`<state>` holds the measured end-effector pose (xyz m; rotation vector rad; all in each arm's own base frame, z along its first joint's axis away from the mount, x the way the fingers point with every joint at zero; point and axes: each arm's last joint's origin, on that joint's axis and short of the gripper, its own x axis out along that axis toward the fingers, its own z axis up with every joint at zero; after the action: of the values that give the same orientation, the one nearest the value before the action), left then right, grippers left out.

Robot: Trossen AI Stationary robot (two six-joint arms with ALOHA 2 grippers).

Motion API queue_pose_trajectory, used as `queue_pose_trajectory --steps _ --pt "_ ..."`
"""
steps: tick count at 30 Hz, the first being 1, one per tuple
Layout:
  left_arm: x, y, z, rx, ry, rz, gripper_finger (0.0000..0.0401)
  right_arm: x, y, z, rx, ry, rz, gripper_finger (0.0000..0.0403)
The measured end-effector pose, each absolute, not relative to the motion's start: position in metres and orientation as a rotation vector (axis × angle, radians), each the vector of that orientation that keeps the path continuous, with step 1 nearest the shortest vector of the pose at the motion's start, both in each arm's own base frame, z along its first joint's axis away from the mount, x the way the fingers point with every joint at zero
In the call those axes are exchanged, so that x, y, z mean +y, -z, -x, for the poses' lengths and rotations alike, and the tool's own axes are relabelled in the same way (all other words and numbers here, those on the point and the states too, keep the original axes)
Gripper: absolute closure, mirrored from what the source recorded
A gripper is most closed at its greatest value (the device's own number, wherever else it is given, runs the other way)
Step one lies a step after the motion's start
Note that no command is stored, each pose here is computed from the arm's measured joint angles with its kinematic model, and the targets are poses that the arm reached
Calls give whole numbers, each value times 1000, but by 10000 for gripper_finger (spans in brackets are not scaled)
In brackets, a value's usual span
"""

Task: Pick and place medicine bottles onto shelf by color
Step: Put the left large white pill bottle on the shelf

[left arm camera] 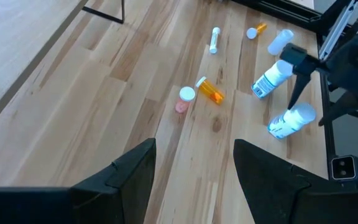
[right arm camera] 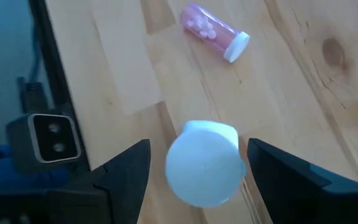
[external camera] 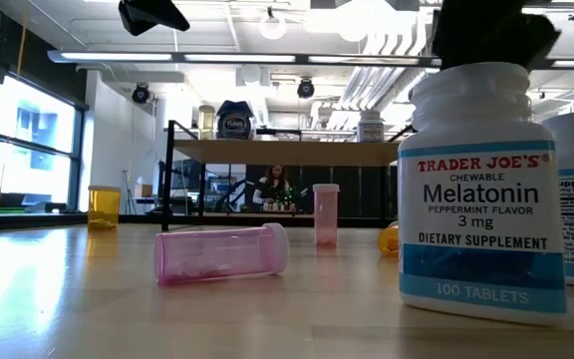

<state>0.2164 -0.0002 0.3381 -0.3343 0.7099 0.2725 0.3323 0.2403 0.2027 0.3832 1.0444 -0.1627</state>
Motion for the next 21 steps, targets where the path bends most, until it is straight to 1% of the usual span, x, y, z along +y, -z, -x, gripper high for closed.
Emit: queue_pose_trajectory --steps 4,8,11,17,21 --pt "0 -338 -216 710 -273 337 197 243 -188 -335 1076 186 -388 143" --pt "0 -338 -216 709 -273 337 197 243 -183 -336 1086 208 -406 147" --pt "0 -338 -216 709 -273 337 197 243 -183 -336 1087 208 -406 168" --pt "0 -338 -216 710 -272 335 197 242 -183 -336 1102 201 -420 243" --pt "0 -338 -216 710 -272 335 197 239 -184 -338 1107 196 -416 245"
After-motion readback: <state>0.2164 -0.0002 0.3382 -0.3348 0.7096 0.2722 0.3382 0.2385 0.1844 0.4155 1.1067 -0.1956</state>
